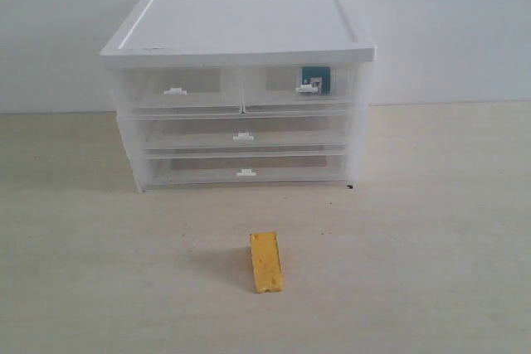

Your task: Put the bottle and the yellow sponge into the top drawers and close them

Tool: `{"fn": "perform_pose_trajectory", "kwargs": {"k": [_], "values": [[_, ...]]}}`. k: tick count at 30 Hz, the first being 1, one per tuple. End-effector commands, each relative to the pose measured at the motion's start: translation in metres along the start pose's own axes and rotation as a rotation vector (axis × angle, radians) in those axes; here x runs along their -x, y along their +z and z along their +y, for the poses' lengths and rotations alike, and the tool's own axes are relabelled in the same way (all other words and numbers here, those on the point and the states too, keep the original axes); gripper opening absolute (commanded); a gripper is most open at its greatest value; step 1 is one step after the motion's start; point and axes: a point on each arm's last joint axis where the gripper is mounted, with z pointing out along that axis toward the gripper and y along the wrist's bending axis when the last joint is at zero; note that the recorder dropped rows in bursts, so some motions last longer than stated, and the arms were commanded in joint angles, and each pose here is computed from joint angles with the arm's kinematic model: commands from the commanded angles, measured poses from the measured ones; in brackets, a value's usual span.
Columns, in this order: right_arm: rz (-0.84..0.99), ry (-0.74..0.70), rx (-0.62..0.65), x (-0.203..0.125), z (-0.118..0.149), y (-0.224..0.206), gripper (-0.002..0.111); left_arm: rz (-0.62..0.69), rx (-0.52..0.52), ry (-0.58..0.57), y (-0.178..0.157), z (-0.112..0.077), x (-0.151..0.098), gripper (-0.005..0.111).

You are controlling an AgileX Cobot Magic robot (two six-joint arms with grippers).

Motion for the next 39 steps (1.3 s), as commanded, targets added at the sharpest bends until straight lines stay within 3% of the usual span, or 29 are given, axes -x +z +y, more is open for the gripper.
{"fn": "perform_pose_trajectory", "kwargs": {"k": [1, 20, 24, 39], "values": [[-0.048, 0.001, -0.004, -0.006, -0.001, -0.015, 0.000, -0.007, 0.002, -0.007, 0.000, 0.000, 0.000, 0.004], [-0.080, -0.034, -0.010, -0.015, -0.002, -0.035, 0.000, -0.007, 0.002, -0.007, 0.000, 0.000, 0.000, 0.004], [-0.224, -0.039, -0.007, -0.049, -0.002, -0.053, 0.000, -0.007, 0.002, -0.007, 0.000, 0.000, 0.000, 0.004], [-0.294, -0.032, -0.008, -0.150, 0.000, -0.061, 0.000, -0.007, 0.002, -0.007, 0.000, 0.000, 0.000, 0.004]]}}
